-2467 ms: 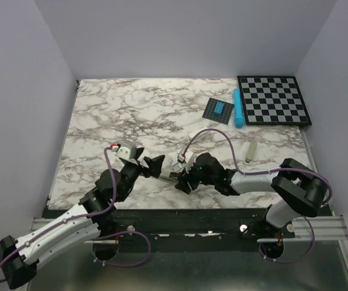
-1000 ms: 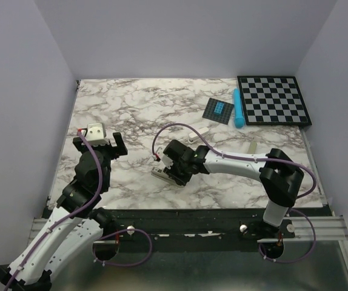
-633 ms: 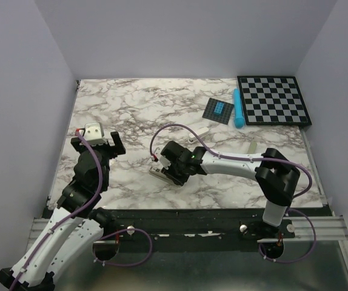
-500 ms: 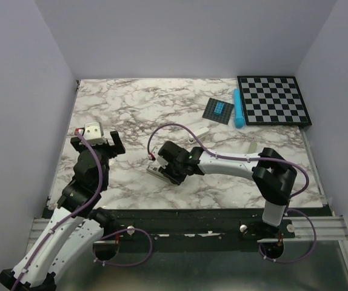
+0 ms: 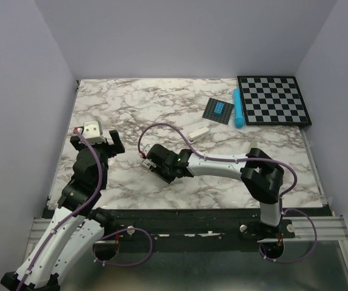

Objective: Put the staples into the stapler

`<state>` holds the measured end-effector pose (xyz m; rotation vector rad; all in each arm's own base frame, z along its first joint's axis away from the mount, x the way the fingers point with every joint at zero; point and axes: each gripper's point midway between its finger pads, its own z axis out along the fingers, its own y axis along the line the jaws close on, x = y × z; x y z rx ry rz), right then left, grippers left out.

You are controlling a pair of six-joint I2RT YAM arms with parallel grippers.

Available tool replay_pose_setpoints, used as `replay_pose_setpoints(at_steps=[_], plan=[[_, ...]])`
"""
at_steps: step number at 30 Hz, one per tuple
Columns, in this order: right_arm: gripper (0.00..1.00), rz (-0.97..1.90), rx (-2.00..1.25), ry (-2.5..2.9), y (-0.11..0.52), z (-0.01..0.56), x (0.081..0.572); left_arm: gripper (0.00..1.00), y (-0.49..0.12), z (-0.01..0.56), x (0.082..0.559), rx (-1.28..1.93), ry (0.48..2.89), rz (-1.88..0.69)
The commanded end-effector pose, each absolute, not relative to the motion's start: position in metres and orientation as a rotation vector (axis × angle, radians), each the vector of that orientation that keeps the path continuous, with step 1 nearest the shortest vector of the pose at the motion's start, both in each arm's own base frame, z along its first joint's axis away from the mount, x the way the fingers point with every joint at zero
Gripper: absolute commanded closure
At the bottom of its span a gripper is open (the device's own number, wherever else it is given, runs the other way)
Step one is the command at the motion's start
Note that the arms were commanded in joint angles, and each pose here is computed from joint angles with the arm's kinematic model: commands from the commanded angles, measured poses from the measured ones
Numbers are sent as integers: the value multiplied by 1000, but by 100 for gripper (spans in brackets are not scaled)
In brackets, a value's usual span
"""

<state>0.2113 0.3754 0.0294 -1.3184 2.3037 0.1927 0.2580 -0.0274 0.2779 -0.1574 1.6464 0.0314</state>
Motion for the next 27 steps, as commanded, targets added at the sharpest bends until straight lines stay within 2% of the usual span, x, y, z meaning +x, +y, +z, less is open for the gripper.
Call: replay_pose_setpoints(at_steps=[1,7,13,18,19,27], plan=[[99,-235,-1497,2591,287,-62,174,1,-30,276,259,-156,1645,1],[99,-242,-1490,2607,288,-68,174,1,-29,278,259,-161,1638,-6],[99,-67,-1431,2528,320,-32,183,1,-27,278,258,-167,1635,-5],[99,-57,-1349,2447,339,7,207,1,-25,279,257,-176,1626,-5],[94,-106,-1287,2416,346,23,229,1,-24,280,257,-180,1624,-3],[82,-109,-1148,2379,363,50,281,1,-23,281,256,-187,1617,-6]])
